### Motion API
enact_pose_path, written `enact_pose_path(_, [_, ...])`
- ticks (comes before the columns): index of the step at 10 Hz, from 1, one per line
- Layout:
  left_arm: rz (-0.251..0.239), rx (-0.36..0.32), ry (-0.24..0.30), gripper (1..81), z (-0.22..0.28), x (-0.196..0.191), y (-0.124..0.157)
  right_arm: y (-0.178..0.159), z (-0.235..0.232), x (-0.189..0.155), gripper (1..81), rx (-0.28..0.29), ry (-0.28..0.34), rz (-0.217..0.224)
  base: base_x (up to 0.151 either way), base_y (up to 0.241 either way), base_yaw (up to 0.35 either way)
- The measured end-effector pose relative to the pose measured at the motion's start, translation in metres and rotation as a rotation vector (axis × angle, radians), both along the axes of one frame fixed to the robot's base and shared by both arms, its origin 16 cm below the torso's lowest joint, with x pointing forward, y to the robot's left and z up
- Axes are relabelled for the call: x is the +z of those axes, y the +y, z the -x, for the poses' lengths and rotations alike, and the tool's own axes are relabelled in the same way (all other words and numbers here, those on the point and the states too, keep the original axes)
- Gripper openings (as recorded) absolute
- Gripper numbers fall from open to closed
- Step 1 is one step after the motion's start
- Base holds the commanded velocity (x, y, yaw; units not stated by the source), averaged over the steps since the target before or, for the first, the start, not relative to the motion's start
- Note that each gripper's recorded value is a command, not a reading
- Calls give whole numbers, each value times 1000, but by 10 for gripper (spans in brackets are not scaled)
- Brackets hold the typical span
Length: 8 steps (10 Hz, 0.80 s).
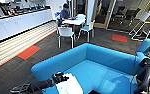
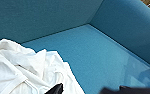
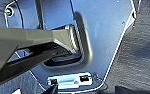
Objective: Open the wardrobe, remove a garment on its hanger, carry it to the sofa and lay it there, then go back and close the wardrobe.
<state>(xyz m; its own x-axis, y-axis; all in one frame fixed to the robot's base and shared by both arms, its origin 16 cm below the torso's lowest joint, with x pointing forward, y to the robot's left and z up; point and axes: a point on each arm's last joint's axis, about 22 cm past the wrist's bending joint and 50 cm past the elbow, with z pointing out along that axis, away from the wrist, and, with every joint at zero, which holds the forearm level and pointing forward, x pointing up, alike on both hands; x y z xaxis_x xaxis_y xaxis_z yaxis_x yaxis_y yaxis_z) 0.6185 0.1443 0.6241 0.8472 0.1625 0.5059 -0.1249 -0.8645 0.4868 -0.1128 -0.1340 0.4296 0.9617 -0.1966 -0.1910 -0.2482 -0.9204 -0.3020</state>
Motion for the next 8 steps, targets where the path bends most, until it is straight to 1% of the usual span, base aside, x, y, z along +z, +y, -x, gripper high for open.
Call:
enact_pose_path(1, [-13, -1, 14, 811, 11, -11, 6, 0, 0, 0, 811, 0, 0, 0, 0, 0, 0])
enact_pose_path(3, [-49, -8, 62, 811, 49, -43, 26, 0, 0, 0, 811, 0, 0, 0, 0, 0, 0])
enact_pose_path(4, [-56, -20, 81, 811, 71, -57, 31, 0, 0, 0, 811, 0, -1, 0, 0, 0, 0])
enact_pose_path(8, [-44, -123, 157, 811, 181, -103, 33, 0, 0, 0, 811, 0, -1, 0, 0, 0, 0])
